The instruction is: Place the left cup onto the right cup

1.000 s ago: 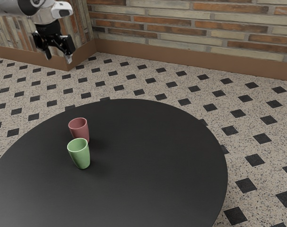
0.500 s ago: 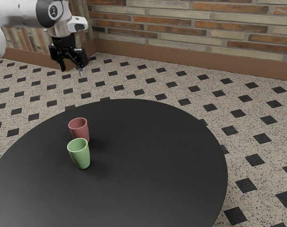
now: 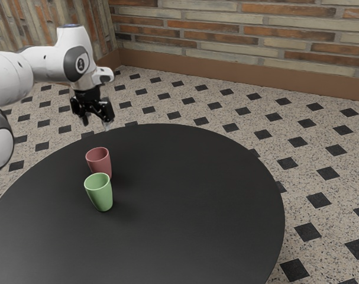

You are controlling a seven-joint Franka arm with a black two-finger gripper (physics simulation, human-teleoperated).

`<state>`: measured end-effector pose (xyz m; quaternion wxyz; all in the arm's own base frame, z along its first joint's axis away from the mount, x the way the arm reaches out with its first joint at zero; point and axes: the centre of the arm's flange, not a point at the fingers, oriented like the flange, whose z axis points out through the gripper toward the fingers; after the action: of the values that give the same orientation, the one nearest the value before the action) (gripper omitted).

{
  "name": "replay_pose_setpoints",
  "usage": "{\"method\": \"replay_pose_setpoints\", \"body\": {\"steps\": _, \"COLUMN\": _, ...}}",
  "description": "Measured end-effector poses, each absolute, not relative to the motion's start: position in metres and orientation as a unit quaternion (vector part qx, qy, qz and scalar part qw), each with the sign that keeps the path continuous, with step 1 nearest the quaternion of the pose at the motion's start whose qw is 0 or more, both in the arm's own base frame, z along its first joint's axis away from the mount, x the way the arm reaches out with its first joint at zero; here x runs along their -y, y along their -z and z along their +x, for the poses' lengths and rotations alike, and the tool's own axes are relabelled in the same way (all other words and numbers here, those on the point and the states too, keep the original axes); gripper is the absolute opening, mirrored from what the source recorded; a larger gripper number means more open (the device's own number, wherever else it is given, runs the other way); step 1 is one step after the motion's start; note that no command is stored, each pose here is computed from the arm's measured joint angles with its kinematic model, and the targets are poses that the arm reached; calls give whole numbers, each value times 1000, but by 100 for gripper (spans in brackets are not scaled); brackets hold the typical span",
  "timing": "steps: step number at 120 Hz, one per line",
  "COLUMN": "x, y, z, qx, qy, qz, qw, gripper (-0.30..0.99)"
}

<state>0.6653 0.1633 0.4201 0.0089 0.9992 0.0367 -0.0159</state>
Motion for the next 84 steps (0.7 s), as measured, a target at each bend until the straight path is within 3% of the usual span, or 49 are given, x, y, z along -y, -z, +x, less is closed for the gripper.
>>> {"method": "replay_pose_setpoints", "body": {"steps": 22, "x": -147, "y": -412, "z": 624, "qx": -59, "qy": 22, "qz": 998, "qw": 32, "gripper": 67}}
{"method": "replay_pose_setpoints", "body": {"steps": 49, "x": -128, "y": -389, "z": 611, "qx": -73, "qy": 29, "qz": 996, "qw": 35, "gripper": 67}}
{"method": "replay_pose_setpoints", "body": {"steps": 84, "x": -122, "y": -374, "z": 618, "qx": -62, "qy": 5, "qz": 998, "qw": -14, "gripper": 67}}
